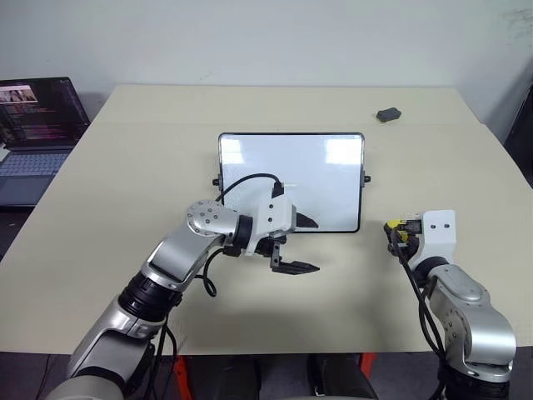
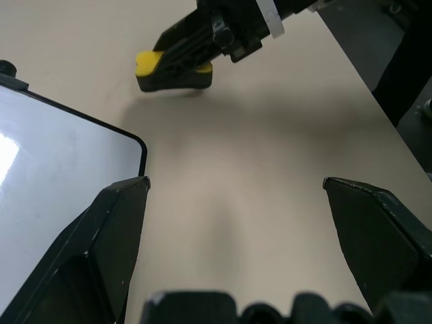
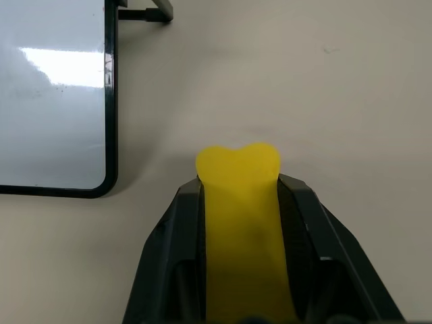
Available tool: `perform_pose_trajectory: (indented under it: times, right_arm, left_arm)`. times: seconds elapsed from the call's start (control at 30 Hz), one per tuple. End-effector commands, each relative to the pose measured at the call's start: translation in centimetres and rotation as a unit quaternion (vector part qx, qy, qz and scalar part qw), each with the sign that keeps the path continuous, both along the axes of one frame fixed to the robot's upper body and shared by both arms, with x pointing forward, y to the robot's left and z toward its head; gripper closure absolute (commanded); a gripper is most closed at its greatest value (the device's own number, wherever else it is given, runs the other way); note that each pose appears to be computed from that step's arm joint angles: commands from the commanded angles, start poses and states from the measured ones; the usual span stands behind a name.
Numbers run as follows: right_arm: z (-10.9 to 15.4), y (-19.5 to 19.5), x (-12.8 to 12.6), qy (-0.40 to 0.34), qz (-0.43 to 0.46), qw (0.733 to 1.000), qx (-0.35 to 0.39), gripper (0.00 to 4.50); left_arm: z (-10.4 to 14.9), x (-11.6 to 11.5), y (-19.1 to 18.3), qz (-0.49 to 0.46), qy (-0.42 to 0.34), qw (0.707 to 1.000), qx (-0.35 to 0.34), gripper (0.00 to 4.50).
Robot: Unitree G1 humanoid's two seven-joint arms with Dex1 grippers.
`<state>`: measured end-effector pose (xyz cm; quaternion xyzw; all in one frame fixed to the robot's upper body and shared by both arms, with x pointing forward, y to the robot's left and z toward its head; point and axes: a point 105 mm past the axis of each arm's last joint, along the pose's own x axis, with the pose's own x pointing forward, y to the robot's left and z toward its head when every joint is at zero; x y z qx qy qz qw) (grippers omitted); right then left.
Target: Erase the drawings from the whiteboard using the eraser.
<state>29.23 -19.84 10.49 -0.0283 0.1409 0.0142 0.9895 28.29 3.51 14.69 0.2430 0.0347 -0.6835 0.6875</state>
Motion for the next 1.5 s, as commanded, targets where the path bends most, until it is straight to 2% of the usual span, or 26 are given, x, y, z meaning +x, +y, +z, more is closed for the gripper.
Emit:
perform_pose_trajectory:
  times: [0.03, 0.5, 0.57, 0.6, 0.8, 0.83, 0.97, 1.07, 1.13, 1.23, 1.37, 1.5]
  right_arm:
    - [0.8, 0.1, 0.5, -0.023, 0.007, 1.0, -0.006, 3.4]
    - [0.0, -0.6, 1.7, -0.019, 0.002, 1.0, 0.003, 3.4]
    - [-0.3, -0.6, 1.7, -0.015, 0.002, 1.0, 0.006, 2.67]
    - [-0.3, -0.6, 1.7, -0.014, 0.003, 1.0, 0.006, 2.48]
    - [0.2, -0.2, 1.8, -0.025, 0.016, 1.0, 0.005, 0.25]
    - [0.6, 0.1, 1.7, -0.034, 0.022, 0.999, 0.007, 0.02]
    - [1.9, 0.4, 1.6, -0.058, 0.026, 0.998, 0.012, 0.02]
    - [4.4, 0.6, 1.3, -0.113, 0.026, 0.993, 0.025, 0.02]
    - [5.6, 0.5, 1.1, -0.15, 0.017, 0.988, 0.029, 0.02]
    - [6.3, -0.8, 1.1, -0.183, -0.013, 0.983, 0.006, 0.02]
    - [6.7, -2.0, 1.1, -0.228, -0.026, 0.973, -0.018, 0.02]
    - [6.8, -1.2, -0.2, -0.284, 0.02, 0.958, -0.025, 0.02]
  left_arm:
    - [0.5, -0.4, -0.6, -0.013, -0.018, 1.0, -0.005, 0.0]
    - [0.3, -0.7, -0.8, -0.003, -0.006, 1.0, -0.013, 0.0]
    - [0.2, -0.8, -0.8, -0.004, -0.005, 1.0, -0.012, 0.0]
    - [0.2, -0.8, -0.9, -0.004, -0.004, 1.0, -0.012, 0.0]
    - [0.1, -1.1, -1.1, -0.003, 0.0, 1.0, -0.019, 0.0]
    - [0.1, -1.1, -1.0, 0.0, 0.004, 1.0, -0.021, 0.0]
    - [0.1, -1.3, -0.6, 0.011, 0.015, 0.999, -0.029, 0.0]
    - [0.9, -0.5, 0.8, 0.073, 0.026, 0.994, -0.071, 0.0]
    - [1.9, 0.9, 2.8, 0.161, 0.026, 0.98, -0.118, 0.0]
    - [2.7, 1.8, 6.3, 0.27, 0.032, 0.948, -0.166, 0.0]
    - [2.7, 1.6, 11.0, 0.399, 0.012, 0.897, -0.192, 0.0]
    - [1.6, 0.1, 14.3, 0.491, -0.004, 0.848, -0.199, 0.0]
